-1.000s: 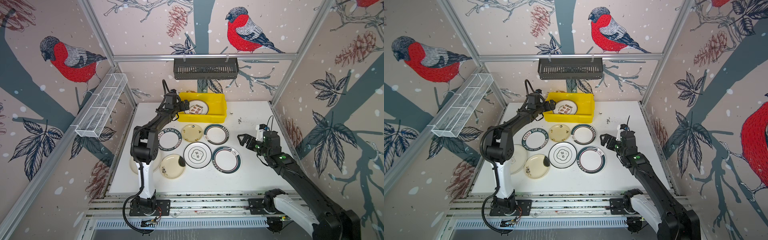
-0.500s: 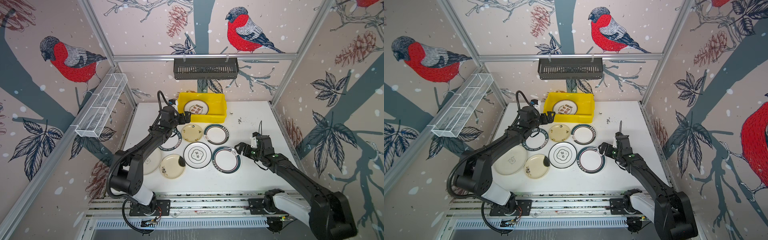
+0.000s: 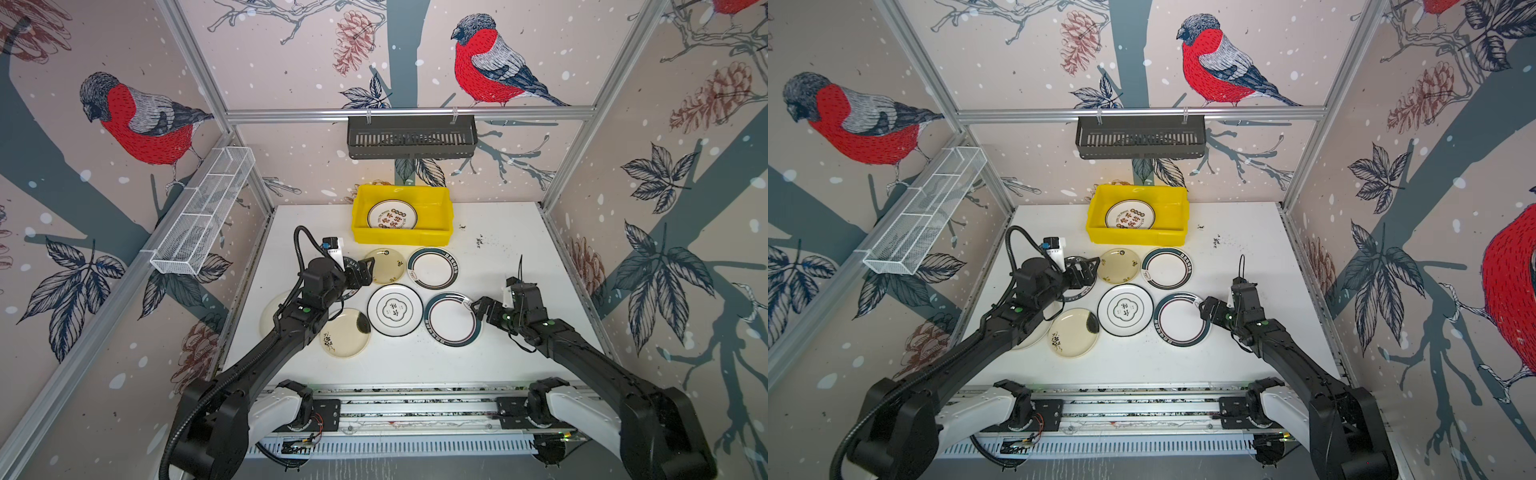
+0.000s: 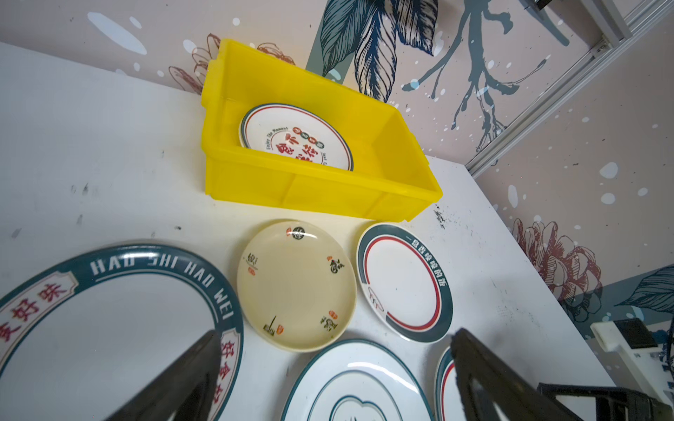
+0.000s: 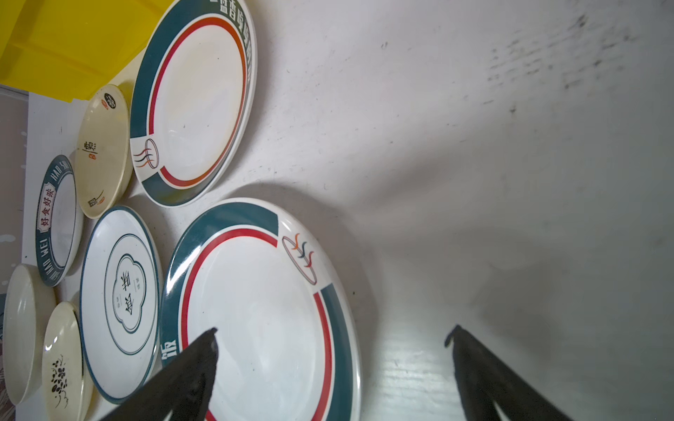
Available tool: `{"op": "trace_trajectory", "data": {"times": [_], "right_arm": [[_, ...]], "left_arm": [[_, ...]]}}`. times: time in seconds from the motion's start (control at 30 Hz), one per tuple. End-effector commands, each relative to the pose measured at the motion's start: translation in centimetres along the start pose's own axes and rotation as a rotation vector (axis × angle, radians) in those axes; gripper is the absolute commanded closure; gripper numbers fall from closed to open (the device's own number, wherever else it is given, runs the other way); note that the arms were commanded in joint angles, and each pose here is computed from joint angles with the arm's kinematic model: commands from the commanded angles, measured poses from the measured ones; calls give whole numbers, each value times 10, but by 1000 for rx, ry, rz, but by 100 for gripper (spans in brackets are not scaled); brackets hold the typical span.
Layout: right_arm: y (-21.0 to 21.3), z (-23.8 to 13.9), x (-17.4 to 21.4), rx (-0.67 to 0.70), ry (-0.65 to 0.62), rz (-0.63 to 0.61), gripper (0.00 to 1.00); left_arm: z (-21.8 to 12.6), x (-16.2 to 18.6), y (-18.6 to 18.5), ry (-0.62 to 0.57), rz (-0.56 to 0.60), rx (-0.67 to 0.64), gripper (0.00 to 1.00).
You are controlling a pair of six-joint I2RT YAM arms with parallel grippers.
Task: Place the plates into the plastic bin on the countertop
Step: 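Open the left gripper and withdraw it while the right gripper moves to a green-rimmed plate, then pinch the green-rimmed plate's edge with the right gripper and tilt it up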
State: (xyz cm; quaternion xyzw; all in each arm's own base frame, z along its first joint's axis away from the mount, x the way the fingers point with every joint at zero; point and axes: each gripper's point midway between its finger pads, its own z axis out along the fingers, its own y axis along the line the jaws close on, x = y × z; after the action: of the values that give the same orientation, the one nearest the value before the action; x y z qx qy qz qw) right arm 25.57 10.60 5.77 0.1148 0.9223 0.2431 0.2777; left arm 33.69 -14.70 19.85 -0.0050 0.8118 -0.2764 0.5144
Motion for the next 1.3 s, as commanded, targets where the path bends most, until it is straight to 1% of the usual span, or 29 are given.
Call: {"op": "trace_trajectory", "data": {"times": [0.0, 0.2, 0.33, 0.43, 0.53, 0.63, 0.77, 0.83, 0.97, 1.03, 1.2, 1.27], "right_arm": [[3, 1, -2, -19, -22, 21, 0], [1, 7, 9, -24, 12, 30, 1], [3, 10, 14, -30, 22, 26, 7], [6, 11, 20, -55, 30, 32, 13], [6, 13, 26, -67, 34, 38, 22], [2, 14, 30, -61, 30, 40, 33], [-4, 15, 36, -23, 39, 51, 51], [-4, 16, 37, -14, 39, 40, 53], [-4, 17, 39, -10, 43, 46, 63], [-5, 17, 38, -9, 37, 50, 66], [-12, 16, 33, 29, 5, 78, 81], [-11, 16, 32, 28, 2, 79, 84]], "left_arm": [[-11, -2, -2, -56, -11, 23, 3], [-24, 9, -6, -55, -32, 67, 3], [-25, 18, -9, -29, -41, 96, 3], [-21, 28, -10, 18, -30, 106, 3], [-16, 38, -12, 59, -32, 128, 3], [-10, 51, -15, 94, -40, 153, 3], [-1, 59, -17, 121, -45, 161, 3], [3, 58, -17, 118, -50, 161, 3], [11, 57, -22, 126, -57, 171, 3], [14, 59, -24, 133, -55, 171, 3], [25, 65, -35, 162, -40, 179, 3], [30, 66, -38, 171, -37, 181, 3]]}}
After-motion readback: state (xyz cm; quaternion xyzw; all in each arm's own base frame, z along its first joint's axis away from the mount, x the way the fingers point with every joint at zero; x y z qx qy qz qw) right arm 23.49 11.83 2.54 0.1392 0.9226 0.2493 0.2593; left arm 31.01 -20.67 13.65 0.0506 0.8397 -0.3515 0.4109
